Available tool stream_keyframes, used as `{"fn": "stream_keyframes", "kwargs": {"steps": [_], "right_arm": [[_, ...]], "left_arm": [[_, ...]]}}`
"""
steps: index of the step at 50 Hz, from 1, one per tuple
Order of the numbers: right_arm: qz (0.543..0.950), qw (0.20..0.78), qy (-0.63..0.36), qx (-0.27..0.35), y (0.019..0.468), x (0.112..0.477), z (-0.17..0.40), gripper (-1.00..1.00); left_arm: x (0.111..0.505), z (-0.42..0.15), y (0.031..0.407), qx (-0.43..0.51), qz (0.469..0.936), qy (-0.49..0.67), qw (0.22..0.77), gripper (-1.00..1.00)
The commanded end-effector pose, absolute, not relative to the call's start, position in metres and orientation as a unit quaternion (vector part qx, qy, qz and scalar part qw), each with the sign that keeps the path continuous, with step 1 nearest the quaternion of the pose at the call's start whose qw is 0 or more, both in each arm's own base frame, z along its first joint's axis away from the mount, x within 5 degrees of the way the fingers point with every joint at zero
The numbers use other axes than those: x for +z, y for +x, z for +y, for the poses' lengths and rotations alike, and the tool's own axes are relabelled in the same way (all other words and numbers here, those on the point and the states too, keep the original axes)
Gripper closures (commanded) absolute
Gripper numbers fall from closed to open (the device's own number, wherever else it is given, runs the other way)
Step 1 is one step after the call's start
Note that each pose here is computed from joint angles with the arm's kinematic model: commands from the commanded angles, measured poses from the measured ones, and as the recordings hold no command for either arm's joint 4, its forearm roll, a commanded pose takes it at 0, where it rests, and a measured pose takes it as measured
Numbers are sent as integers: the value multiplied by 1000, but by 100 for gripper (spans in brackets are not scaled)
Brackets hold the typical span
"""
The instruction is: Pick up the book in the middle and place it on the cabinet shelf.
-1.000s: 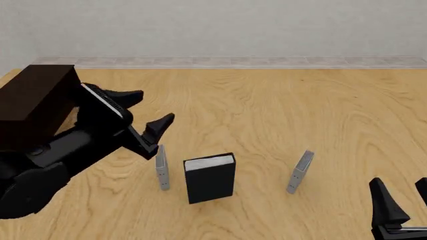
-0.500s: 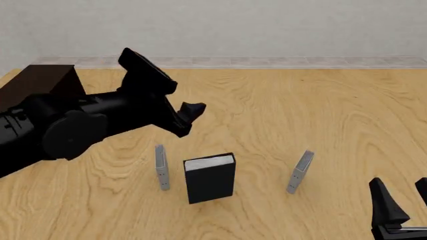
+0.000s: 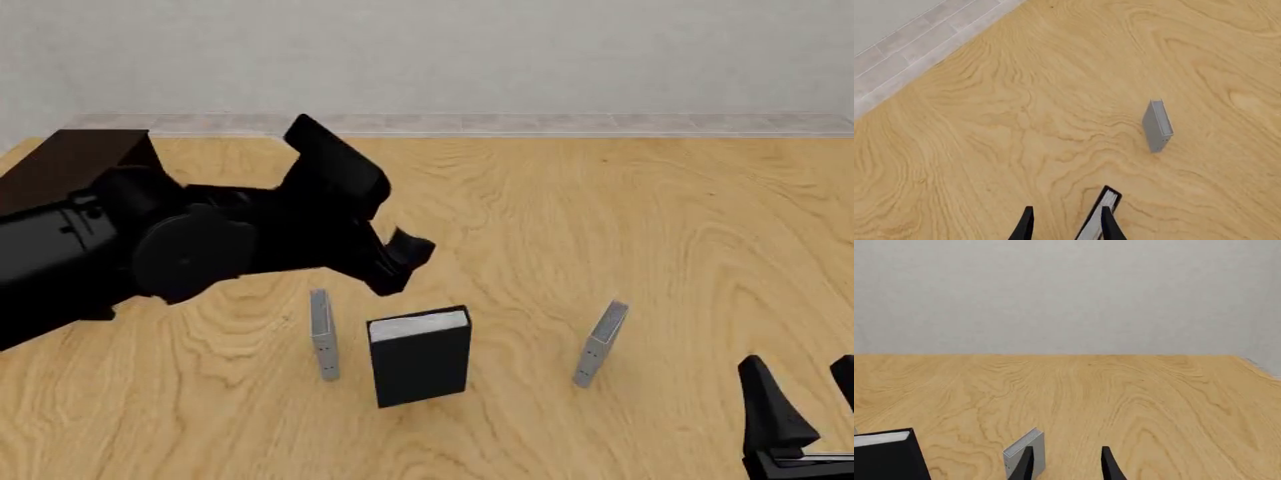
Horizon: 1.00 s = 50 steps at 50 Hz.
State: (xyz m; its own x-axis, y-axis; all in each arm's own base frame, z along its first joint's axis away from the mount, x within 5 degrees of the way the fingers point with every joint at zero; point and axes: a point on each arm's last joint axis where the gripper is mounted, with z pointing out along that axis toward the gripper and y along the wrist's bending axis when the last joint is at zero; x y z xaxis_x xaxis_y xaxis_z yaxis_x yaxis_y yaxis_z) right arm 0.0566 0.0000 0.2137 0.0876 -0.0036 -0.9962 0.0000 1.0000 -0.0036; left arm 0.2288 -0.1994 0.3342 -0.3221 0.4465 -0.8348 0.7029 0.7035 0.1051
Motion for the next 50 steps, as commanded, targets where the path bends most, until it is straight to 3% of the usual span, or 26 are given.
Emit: {"fn": "stream_keyframes", "kwargs": {"steps": [1, 16, 50], "right_arm": [[675, 737, -1, -1, 57, 214, 0, -100], [675, 737, -1, -1, 57, 214, 0, -100], [675, 737, -1, -1, 57, 214, 0, -100]], "left_arm": [[328, -204, 227, -141, 817, 360, 427, -100], [315, -214, 214, -149, 826, 373, 395, -100], [290, -230, 225, -135, 851, 378, 339, -100]]}}
